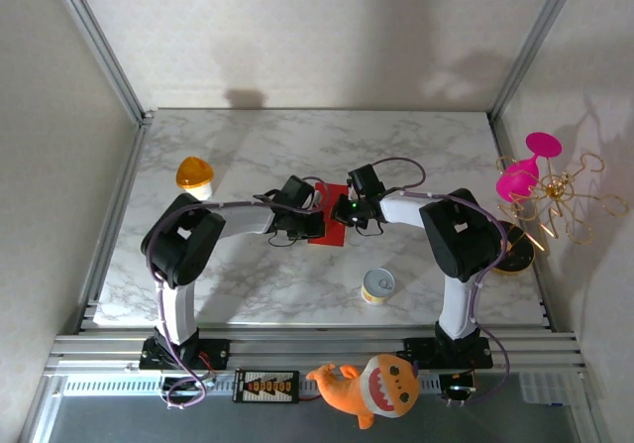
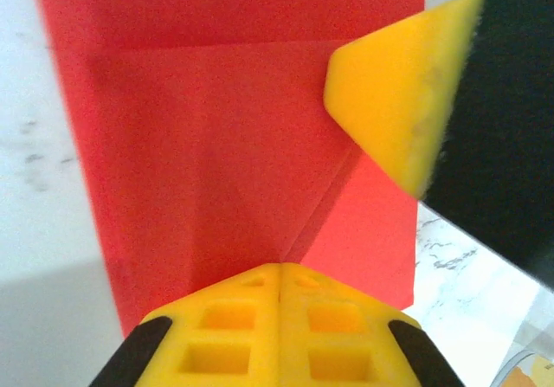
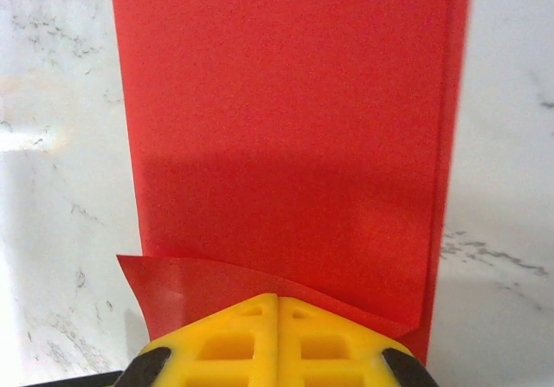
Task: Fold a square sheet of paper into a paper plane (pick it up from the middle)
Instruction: Fold the triangle a second time at the center of the table.
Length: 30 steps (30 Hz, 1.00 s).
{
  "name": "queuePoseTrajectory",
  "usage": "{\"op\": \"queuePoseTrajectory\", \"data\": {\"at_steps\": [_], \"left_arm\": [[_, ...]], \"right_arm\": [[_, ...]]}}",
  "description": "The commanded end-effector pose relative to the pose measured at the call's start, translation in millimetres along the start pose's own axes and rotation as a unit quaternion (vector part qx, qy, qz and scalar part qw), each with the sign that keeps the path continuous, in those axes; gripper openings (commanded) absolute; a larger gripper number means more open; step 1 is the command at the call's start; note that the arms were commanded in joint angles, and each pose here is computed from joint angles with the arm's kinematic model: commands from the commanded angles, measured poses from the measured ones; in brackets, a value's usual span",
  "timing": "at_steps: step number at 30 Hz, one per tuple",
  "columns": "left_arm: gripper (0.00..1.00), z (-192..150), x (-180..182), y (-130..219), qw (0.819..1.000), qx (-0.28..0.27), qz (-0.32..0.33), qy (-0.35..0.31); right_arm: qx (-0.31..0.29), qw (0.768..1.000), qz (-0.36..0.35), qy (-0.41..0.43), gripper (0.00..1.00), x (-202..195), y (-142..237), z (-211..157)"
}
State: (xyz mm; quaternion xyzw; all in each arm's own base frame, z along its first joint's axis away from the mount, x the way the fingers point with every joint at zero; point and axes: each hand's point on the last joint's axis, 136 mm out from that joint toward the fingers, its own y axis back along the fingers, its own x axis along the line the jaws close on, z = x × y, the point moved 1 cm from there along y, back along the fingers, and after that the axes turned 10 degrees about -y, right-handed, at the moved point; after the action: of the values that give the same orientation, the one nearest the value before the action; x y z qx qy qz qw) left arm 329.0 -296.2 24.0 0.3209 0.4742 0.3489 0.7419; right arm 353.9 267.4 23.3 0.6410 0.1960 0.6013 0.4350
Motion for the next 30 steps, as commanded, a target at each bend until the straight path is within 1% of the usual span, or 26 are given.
{"op": "queuePoseTrajectory", "data": {"at_steps": [1, 5, 8, 11, 13, 17, 19, 21, 23, 27, 30], "left_arm": [[0.0, -44, 35, 7, 0.997, 0.06, 0.039, 0.026], [0.0, -62, 38, 19, 0.995, 0.085, 0.042, 0.011], [0.0, -70, 43, 27, 0.993, 0.098, 0.06, 0.0], [0.0, -65, 46, 36, 0.994, 0.089, 0.069, 0.0], [0.0, -54, 40, 43, 0.996, 0.072, 0.06, 0.001], [0.01, -18, 13, 57, 1.0, 0.01, 0.019, 0.003], [0.02, 1, 2, 60, 1.0, -0.026, -0.002, 0.017], [0.02, 14, -3, 57, 0.998, -0.046, -0.013, 0.034], [0.02, 23, -3, 50, 0.997, -0.057, -0.018, 0.05], [0.01, 28, 3, 31, 0.996, -0.053, -0.009, 0.077], [0.0, 32, 3, 21, 0.995, -0.053, -0.016, 0.089]], "right_arm": [[0.031, 0.991, -0.129, -0.026, 0.03, -74, -19, -25], [0.031, 0.991, -0.13, -0.024, 0.03, -74, -20, -25], [0.03, 0.991, -0.131, -0.022, 0.03, -73, -20, -24], [0.029, 0.991, -0.13, -0.021, 0.03, -72, -20, -22], [0.03, 0.991, -0.128, -0.019, 0.03, -71, -20, -22], [0.028, 0.992, -0.122, -0.015, 0.03, -67, -19, -20], [0.025, 0.993, -0.112, -0.01, 0.03, -61, -18, -18], [0.022, 0.995, -0.097, -0.004, 0.04, -52, -17, -15], [0.019, 0.996, -0.083, 0.0, 0.05, -43, -15, -12], [0.013, 0.999, -0.051, 0.008, 0.08, -24, -10, -5], [0.011, 1.0, -0.017, 0.013, 0.1, -6, -6, 0]]}}
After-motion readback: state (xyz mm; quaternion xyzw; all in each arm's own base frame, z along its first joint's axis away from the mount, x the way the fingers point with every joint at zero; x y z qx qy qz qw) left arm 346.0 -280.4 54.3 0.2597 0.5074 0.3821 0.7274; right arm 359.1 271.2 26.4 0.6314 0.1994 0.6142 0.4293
